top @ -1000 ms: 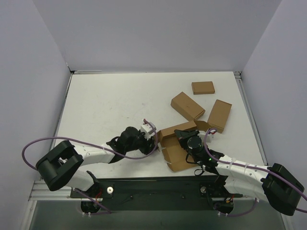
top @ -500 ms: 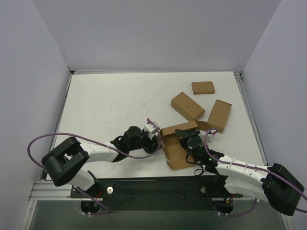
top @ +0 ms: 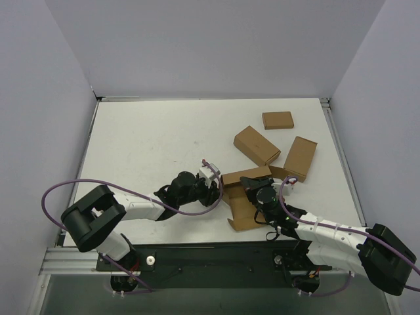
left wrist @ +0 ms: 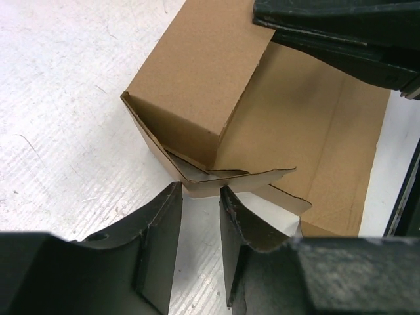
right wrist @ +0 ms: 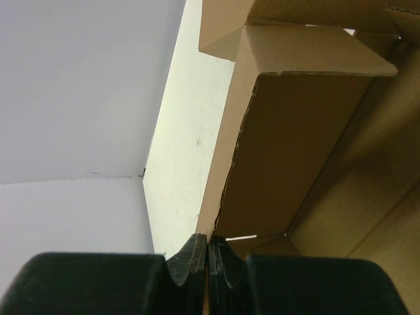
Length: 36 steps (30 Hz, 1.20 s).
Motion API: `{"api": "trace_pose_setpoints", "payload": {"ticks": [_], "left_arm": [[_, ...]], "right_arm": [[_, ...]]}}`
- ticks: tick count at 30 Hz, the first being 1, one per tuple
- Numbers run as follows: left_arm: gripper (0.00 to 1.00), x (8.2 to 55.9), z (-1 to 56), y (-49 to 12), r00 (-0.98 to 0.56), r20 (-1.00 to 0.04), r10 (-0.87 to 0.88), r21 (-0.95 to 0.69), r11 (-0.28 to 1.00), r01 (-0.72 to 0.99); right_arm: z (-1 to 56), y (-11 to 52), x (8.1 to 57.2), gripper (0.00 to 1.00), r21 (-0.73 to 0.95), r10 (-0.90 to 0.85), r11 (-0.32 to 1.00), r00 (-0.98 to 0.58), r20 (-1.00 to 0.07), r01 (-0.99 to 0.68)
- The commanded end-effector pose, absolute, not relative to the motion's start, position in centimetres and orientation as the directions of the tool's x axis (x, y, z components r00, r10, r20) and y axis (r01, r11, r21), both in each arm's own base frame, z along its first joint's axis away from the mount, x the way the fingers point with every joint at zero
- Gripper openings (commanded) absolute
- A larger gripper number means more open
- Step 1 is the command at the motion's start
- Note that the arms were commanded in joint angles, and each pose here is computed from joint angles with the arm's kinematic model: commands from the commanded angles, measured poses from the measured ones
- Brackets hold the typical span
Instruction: Fold the paper box
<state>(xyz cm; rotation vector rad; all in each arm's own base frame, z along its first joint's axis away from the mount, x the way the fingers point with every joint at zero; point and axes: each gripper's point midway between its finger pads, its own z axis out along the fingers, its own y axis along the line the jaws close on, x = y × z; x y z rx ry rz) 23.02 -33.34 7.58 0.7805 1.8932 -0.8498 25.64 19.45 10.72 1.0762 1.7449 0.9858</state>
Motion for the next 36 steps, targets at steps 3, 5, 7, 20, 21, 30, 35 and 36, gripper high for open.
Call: {"api": "trace_pose_setpoints", "payload": {"ticks": [3, 5, 7, 20, 21, 30, 35, 36], "left_arm": [[0.38, 26.0, 12.7, -34.5, -0.29, -0.957, 0.024, -0.217, 0.608, 0.764], [0.41, 25.8, 12.4, -34.6, -0.296, -0.955, 0.031, -0.219, 0.601, 0.769], [0.48, 25.5, 12.2, -34.6, -0.298, -0.954, 0.032, -0.223, 0.588, 0.777], [0.62, 25.5, 11.0, -35.4, -0.289, -0.956, 0.047, -0.214, 0.559, 0.801], [0.62, 25.5, 10.9, -35.5, -0.294, -0.955, 0.04, -0.223, 0.559, 0.799], [0.61, 25.7, 11.0, -34.6, -0.295, -0.955, -0.017, -0.246, 0.596, 0.764], [0.63, 25.1, 10.5, -35.5, -0.304, -0.953, 0.005, -0.252, 0.55, 0.796], [0.64, 24.8, 10.4, -35.8, -0.307, -0.952, 0.01, -0.254, 0.536, 0.805]], "right_arm": [[10.2, 19.1, 25.2, 0.0, 0.897, 0.917, 0.354, -0.287, -0.277, 0.265], [10.2, 19.1, 25.2, 0.0, 0.898, 0.918, 0.351, -0.286, -0.274, 0.266], [10.1, 19.0, 25.1, 0.0, 0.897, 0.917, 0.353, -0.287, -0.276, 0.267], [9.1, 18.4, 24.8, 0.0, 0.876, 0.908, 0.387, -0.285, -0.307, 0.288], [9.1, 18.3, 24.8, 0.0, 0.878, 0.91, 0.381, -0.282, -0.303, 0.288], [7.4, 17.3, 23.9, 0.0, 0.852, 0.899, 0.416, -0.286, -0.333, 0.317], [7.4, 17.0, 23.8, 0.0, 0.852, 0.9, 0.415, -0.28, -0.334, 0.317], [7.4, 17.0, 23.8, 0.0, 0.851, 0.899, 0.418, -0.282, -0.336, 0.317]]}}
